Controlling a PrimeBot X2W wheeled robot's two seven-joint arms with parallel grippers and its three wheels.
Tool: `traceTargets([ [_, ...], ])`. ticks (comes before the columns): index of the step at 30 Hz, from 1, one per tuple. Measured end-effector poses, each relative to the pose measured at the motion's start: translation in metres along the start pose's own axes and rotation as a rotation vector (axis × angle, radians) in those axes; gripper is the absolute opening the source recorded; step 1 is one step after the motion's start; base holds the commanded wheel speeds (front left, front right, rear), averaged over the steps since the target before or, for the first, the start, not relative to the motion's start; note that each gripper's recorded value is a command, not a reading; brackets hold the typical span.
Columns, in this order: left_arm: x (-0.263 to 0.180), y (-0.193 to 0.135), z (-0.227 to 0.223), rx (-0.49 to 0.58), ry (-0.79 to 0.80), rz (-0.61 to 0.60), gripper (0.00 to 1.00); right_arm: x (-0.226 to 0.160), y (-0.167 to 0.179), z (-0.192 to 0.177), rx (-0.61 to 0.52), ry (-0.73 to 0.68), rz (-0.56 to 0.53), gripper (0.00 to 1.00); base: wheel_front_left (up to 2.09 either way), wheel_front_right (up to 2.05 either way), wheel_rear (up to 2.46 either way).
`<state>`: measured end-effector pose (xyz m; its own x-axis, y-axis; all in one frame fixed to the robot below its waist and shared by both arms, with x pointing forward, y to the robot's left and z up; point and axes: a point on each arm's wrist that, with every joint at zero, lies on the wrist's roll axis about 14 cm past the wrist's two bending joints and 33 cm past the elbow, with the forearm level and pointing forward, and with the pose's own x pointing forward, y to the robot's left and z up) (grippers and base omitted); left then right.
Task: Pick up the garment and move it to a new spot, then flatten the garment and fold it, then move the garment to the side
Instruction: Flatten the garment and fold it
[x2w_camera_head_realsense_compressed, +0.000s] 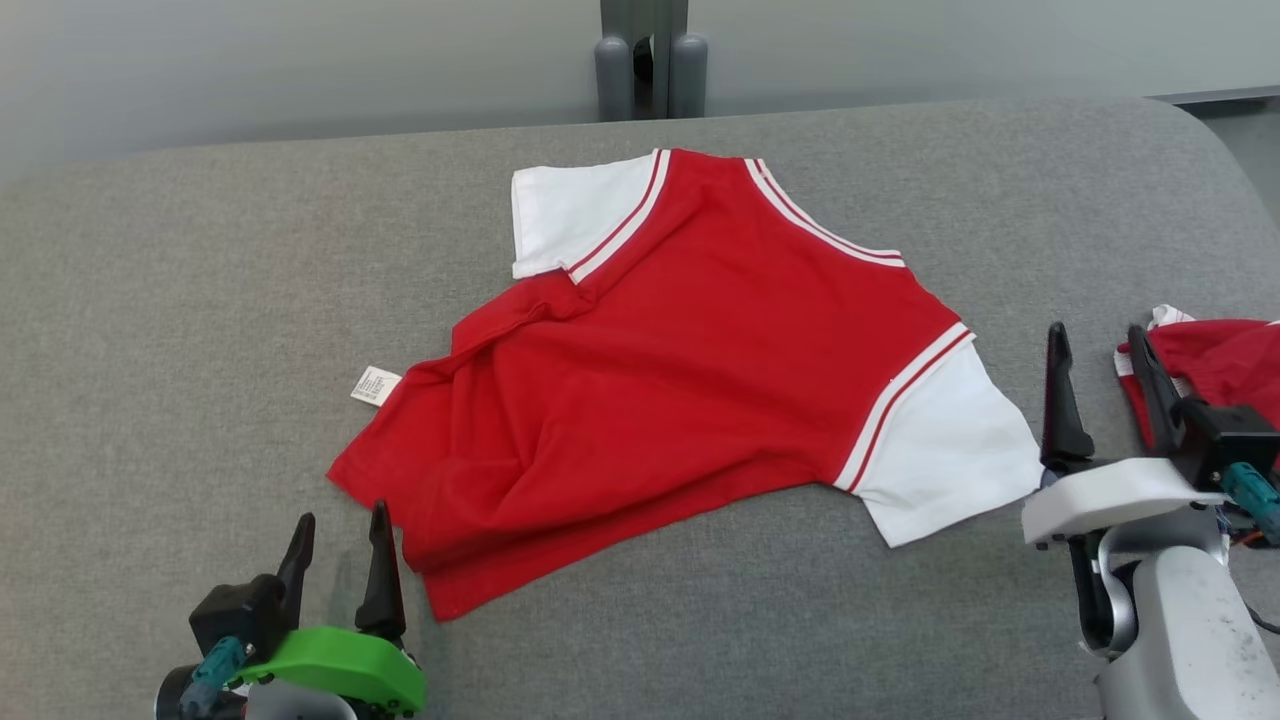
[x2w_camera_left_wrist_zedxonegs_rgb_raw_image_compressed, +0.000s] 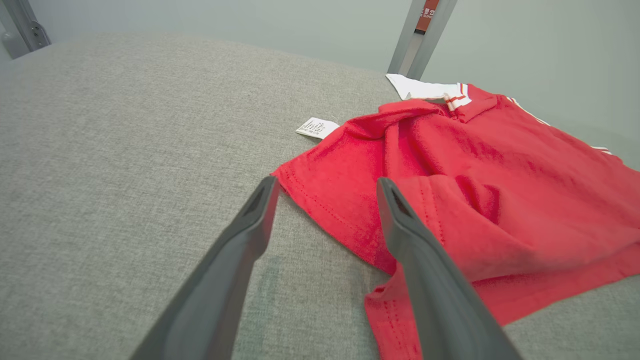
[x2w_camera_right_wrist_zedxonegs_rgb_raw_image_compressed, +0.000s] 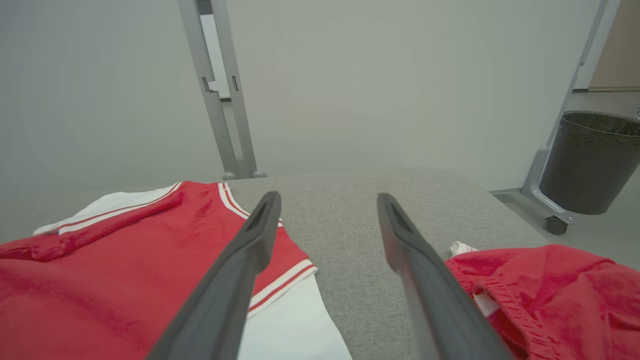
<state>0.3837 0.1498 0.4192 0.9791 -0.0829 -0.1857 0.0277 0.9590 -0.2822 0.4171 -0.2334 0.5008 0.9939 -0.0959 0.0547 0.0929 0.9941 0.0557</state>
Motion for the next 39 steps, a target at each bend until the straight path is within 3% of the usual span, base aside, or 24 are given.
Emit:
traceTargets([
  [6,-0.005,0.002,0.017,0.051,-0.054,0.011,1.0,-0.006,0.038,0.043,-0.032,-0.132,0.122,1.0,0.0,0.0,0.0],
  [18,-0.025,0.001,0.019,0.086,-0.069,0.007,1.0,-0.044,0.051,-0.006,-0.032,0.026,0.169,1.0,0.0,0.0,0.0],
  [31,-0.033,0.004,0.023,0.087,-0.087,0.019,1.0,-0.048,0.073,-0.019,-0.031,0.067,0.236,1.0,0.0,0.0,0.0],
  [39,-0.04,-0.014,-0.027,-0.019,0.07,-0.055,1.0,-0.049,0.065,-0.028,-0.003,0.096,0.208,1.0,0.0,0.0,0.0],
])
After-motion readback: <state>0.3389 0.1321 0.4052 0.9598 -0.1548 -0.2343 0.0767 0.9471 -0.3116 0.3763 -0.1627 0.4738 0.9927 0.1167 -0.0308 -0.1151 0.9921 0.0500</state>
